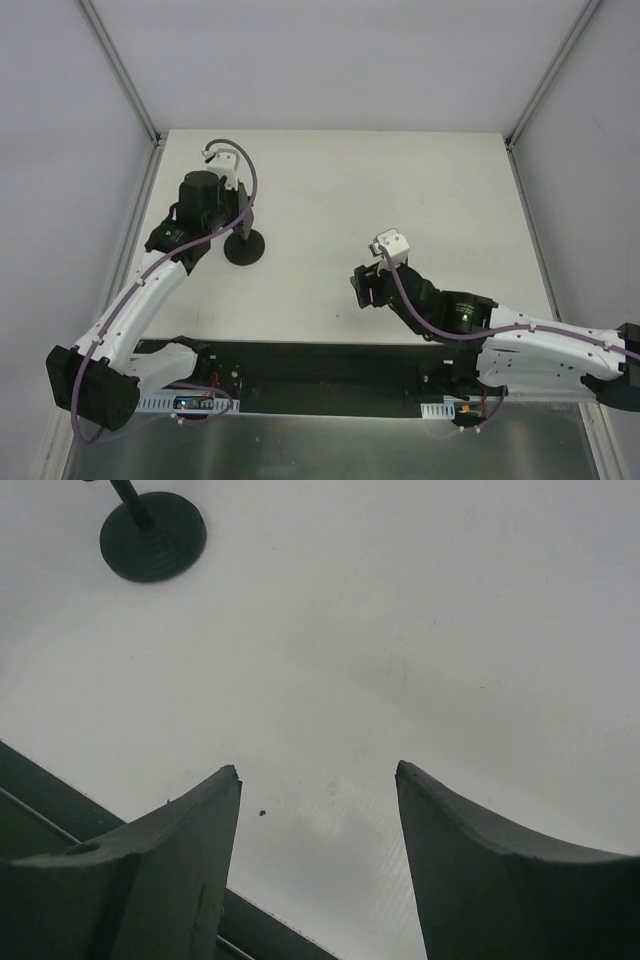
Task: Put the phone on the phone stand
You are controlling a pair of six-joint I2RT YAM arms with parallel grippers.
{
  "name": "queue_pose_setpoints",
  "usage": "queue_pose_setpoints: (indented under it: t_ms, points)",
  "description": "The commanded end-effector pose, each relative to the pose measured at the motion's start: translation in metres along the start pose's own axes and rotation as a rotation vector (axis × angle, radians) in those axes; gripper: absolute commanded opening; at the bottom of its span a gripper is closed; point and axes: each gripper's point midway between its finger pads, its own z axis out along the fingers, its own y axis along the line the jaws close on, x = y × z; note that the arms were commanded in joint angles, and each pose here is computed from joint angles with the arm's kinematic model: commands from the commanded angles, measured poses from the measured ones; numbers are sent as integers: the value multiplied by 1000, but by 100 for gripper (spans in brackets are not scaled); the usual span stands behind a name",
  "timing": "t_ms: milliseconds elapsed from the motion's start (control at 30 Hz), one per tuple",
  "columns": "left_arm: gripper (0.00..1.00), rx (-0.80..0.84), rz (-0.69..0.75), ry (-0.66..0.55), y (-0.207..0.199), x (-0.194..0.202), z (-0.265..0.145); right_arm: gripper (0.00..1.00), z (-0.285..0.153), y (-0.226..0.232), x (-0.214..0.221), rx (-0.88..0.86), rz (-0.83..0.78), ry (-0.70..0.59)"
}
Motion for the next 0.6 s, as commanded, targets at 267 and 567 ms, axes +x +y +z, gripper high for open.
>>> queue_pose_setpoints:
  t_ms: [267, 567]
  points:
    - [0, -17, 151, -255, 93, -137, 11, 66, -43, -27, 1, -47, 27, 20]
    - [0, -24, 233, -289, 162, -190, 53, 66, -70, -32, -18, -95, -16, 60]
